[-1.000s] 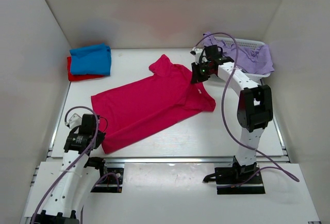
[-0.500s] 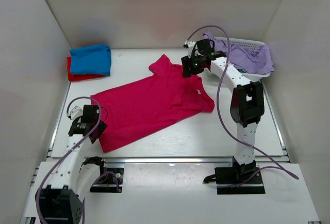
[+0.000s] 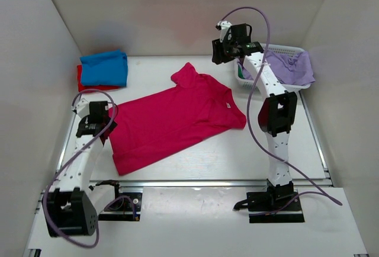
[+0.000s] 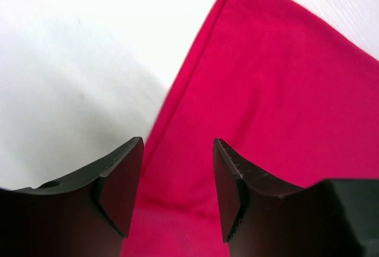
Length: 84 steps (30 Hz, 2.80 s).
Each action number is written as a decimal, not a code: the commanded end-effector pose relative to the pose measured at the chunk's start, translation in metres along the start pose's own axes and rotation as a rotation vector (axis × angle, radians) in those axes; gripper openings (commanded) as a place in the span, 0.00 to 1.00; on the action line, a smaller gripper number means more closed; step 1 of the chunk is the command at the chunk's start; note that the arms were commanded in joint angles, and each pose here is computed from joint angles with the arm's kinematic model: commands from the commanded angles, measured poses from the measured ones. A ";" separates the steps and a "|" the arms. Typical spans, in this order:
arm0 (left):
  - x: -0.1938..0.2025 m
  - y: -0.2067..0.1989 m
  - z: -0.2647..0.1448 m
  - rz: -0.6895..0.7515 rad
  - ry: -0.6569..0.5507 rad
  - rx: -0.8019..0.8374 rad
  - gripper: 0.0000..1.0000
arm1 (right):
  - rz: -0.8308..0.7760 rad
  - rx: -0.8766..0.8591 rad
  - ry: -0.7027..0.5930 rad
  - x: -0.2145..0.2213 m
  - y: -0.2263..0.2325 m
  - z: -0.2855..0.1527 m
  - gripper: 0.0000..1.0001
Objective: Fold and stack the t-shirts
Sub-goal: Fold the flattened tshirt in 1/3 of the way
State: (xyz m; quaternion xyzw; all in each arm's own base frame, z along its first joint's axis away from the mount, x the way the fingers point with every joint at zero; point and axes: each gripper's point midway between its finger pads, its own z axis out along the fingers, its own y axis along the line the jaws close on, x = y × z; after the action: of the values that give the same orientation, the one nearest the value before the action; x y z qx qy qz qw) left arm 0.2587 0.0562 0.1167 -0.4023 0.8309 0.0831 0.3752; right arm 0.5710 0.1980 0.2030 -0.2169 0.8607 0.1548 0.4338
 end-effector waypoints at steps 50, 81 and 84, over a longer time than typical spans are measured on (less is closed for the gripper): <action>0.146 0.012 -0.031 0.264 0.421 0.171 0.56 | 0.063 0.030 0.358 0.232 0.021 -0.108 0.39; 0.170 0.029 -0.035 0.330 0.446 0.080 0.52 | 0.128 -0.003 0.464 0.265 0.015 -0.084 0.35; 0.168 0.026 -0.034 0.323 0.432 0.090 0.52 | 0.148 -0.036 0.483 0.267 0.019 -0.084 0.08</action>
State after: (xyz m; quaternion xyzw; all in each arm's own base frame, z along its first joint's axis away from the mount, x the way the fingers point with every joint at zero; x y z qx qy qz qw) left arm 0.1521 -0.0451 0.0185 -0.2526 0.9511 0.0170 0.1768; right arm 0.3574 0.1102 0.0333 -0.1972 0.9504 0.1321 0.2008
